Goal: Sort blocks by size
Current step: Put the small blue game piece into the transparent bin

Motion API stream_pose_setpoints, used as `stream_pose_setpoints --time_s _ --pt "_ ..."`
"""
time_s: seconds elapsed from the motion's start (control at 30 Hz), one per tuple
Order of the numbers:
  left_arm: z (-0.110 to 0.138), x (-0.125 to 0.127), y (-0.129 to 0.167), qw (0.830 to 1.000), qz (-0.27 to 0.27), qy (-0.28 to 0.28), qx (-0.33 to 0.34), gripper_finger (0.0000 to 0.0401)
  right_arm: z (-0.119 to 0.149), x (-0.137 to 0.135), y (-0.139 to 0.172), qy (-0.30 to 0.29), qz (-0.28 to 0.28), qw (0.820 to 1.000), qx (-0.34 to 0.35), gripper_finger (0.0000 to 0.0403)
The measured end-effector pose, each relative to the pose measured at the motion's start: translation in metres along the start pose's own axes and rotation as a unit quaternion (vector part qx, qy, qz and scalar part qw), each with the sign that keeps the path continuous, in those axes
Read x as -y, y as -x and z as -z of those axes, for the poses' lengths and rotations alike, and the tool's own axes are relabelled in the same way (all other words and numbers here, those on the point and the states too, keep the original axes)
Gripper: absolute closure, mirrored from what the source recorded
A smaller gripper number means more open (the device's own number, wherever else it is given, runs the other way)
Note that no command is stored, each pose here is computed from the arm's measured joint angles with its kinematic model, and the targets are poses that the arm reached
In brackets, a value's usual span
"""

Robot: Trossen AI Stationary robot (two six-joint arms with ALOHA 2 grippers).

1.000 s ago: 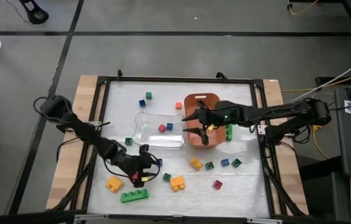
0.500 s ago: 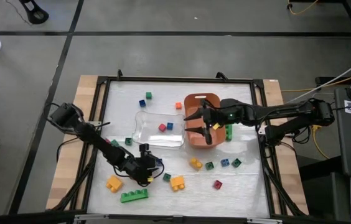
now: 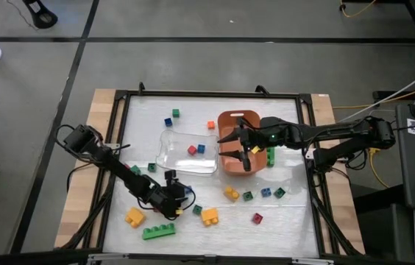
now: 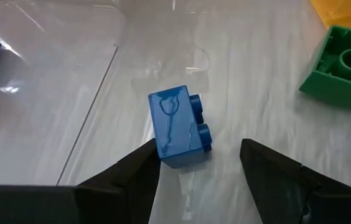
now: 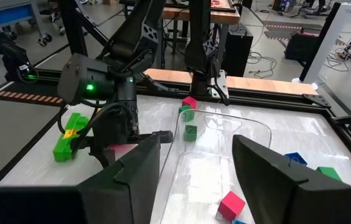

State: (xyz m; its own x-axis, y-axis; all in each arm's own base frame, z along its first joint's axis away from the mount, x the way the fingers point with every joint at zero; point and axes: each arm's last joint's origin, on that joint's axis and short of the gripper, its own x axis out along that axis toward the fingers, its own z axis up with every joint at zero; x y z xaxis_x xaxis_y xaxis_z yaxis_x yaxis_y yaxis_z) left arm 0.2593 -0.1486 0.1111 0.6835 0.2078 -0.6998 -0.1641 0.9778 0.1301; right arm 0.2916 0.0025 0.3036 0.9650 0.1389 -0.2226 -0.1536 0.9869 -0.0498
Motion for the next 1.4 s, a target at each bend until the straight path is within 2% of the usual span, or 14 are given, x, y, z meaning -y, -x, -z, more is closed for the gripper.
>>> stream_pose_setpoints --time_s 0.37,0.53,0.7,0.87,1.13,1.27,1.4 --pt "-0.002 -0.002 -0.002 0.999 -0.007 0.046 0.006 0.02 0.001 0.0 0.0 -0.001 -0.003 1.0 -0.006 0.0203" --pt "-0.005 -0.006 -0.005 0.998 -0.012 0.062 0.008 0.0254 0.001 -0.002 0.0 -0.002 -0.025 1.0 -0.004 0.0203" --pt "-0.006 -0.006 -0.005 0.998 -0.002 0.068 0.009 0.0328 0.001 -0.006 0.001 -0.005 -0.095 0.996 -0.002 0.0203" --pt "-0.015 0.0 -0.003 0.993 0.057 0.095 0.031 0.0329 0.006 -0.013 0.002 -0.025 -0.157 0.987 -0.026 0.0203" --pt "-0.046 -0.006 0.02 0.981 0.107 0.114 0.112 0.0329 0.005 -0.043 0.022 -0.021 -0.18 0.98 -0.079 0.0204" --pt "-0.068 -0.024 0.037 0.974 0.105 0.117 0.165 0.0325 0.012 -0.064 0.029 -0.01 -0.175 0.975 -0.133 0.0204" --pt "-0.085 -0.048 0.048 0.972 0.074 0.092 0.201 0.0316 0.026 -0.084 0.032 0.012 -0.164 0.965 -0.205 0.0204"
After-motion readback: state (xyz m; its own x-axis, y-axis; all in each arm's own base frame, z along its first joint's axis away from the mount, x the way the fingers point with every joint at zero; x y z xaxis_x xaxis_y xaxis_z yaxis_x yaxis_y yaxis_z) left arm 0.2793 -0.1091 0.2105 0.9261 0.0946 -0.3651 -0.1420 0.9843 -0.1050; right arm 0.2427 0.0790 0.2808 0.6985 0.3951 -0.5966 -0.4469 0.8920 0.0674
